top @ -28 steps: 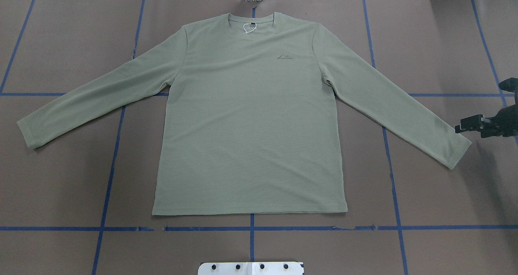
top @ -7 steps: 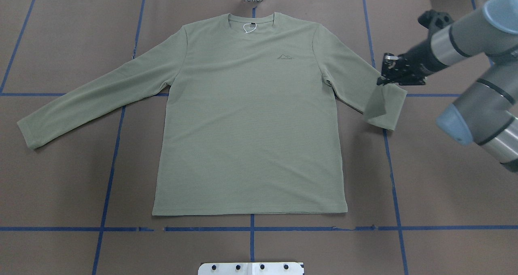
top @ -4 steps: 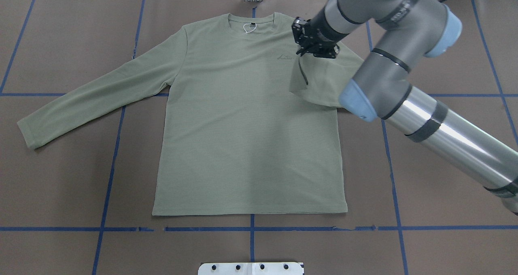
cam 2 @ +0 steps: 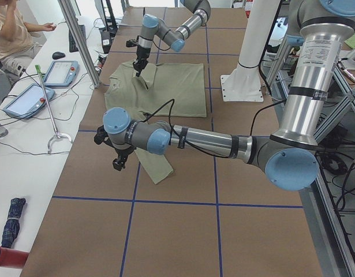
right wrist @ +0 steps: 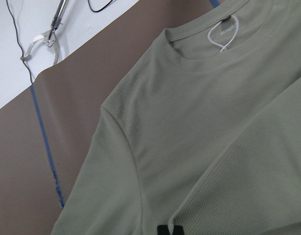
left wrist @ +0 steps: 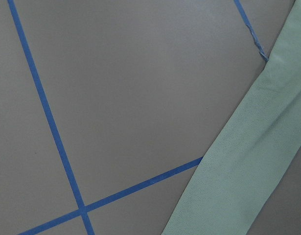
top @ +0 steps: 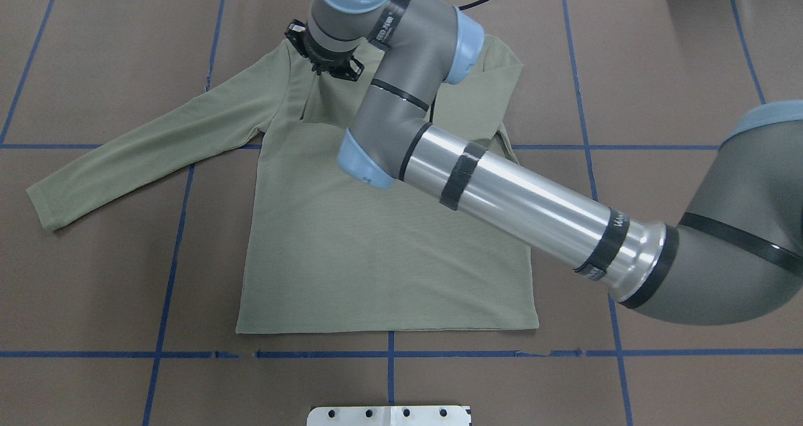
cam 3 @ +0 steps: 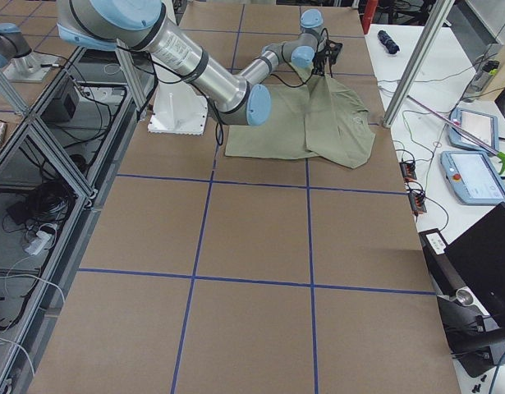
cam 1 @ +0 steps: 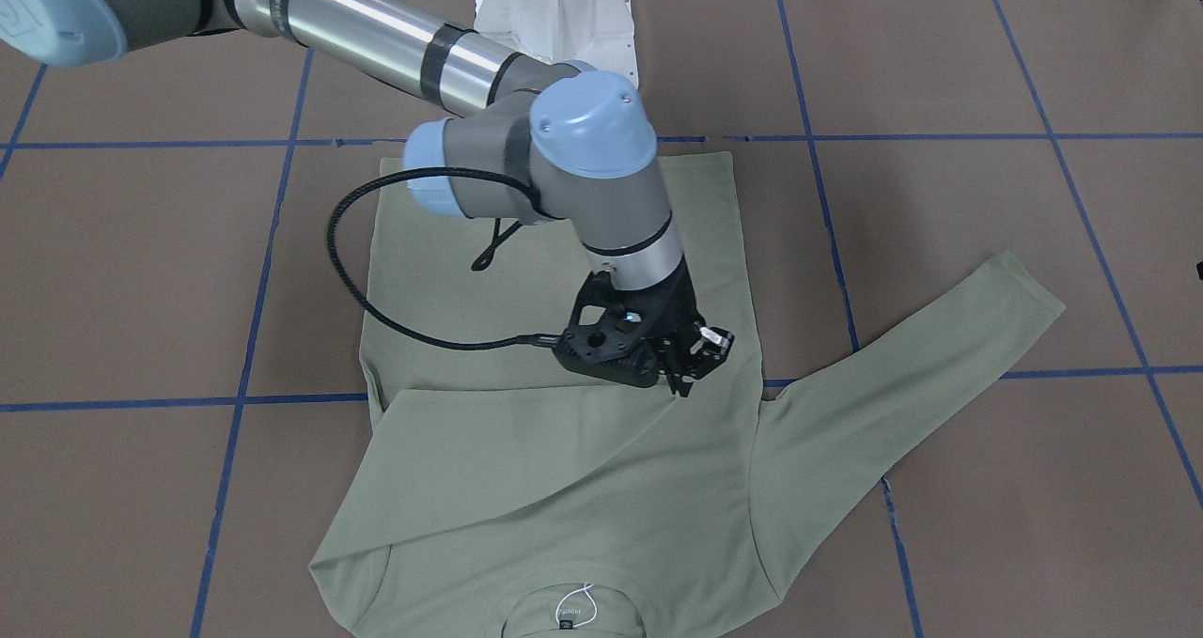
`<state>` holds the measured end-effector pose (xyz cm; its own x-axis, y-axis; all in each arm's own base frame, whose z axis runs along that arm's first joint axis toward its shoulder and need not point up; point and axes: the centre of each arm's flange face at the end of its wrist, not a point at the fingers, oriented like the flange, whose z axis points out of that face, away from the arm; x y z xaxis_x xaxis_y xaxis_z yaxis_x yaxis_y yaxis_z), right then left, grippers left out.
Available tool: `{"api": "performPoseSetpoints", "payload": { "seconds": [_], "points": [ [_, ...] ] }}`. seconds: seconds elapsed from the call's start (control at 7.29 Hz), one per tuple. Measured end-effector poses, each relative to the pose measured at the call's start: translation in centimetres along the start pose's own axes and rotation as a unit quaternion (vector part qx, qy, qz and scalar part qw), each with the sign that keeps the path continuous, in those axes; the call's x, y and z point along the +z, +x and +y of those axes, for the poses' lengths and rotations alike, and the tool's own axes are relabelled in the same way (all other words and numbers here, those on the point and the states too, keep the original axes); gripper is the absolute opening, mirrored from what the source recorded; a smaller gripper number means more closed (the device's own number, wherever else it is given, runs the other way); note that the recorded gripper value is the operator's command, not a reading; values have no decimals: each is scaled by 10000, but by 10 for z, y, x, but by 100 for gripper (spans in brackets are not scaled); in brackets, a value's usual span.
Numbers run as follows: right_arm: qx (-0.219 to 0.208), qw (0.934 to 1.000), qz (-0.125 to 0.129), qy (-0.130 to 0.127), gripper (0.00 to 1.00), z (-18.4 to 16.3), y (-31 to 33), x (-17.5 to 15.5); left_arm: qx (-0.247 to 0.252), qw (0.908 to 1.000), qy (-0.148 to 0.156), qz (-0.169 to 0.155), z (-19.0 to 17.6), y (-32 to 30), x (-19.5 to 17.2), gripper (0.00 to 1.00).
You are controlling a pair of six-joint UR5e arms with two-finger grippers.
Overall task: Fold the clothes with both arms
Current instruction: 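Carry the sleeve with the right gripper across the shirt toward the collar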
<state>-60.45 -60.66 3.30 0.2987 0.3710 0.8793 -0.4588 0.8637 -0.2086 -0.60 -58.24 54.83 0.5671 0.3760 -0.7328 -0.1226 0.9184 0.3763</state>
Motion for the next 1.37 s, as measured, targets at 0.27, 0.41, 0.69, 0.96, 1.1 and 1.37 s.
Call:
{"api": "performPoseSetpoints", "payload": {
  "seconds": [0.27, 0.41, 0.69, 0.96, 1.1, 1.37],
  "points": [
    [-100, 9997, -148, 140, 0, 23, -18, 19, 22, 10000, 16, 22, 1, 0, 0, 100],
    [-147, 9995, -235, 160, 0, 35, -22, 23, 42, 10000, 32, 23, 1, 1, 0, 100],
    [-238, 9990, -325, 176, 0, 64, -30, 29, 53, 10000, 42, 22, 1, 1, 0, 100],
    [-260, 9988, -290, 284, 84, 73, -28, 38, 48, 10000, 39, 25, 1, 0, 0, 100],
    [-259, 9988, -255, 320, 96, 74, -30, 41, 41, 10000, 35, 31, 1, 0, 1, 100],
    [-255, 9989, -117, 363, 96, 79, -42, 49, -120, 9997, 1, 198, 3, -1, 5, 100]
  ]
}}
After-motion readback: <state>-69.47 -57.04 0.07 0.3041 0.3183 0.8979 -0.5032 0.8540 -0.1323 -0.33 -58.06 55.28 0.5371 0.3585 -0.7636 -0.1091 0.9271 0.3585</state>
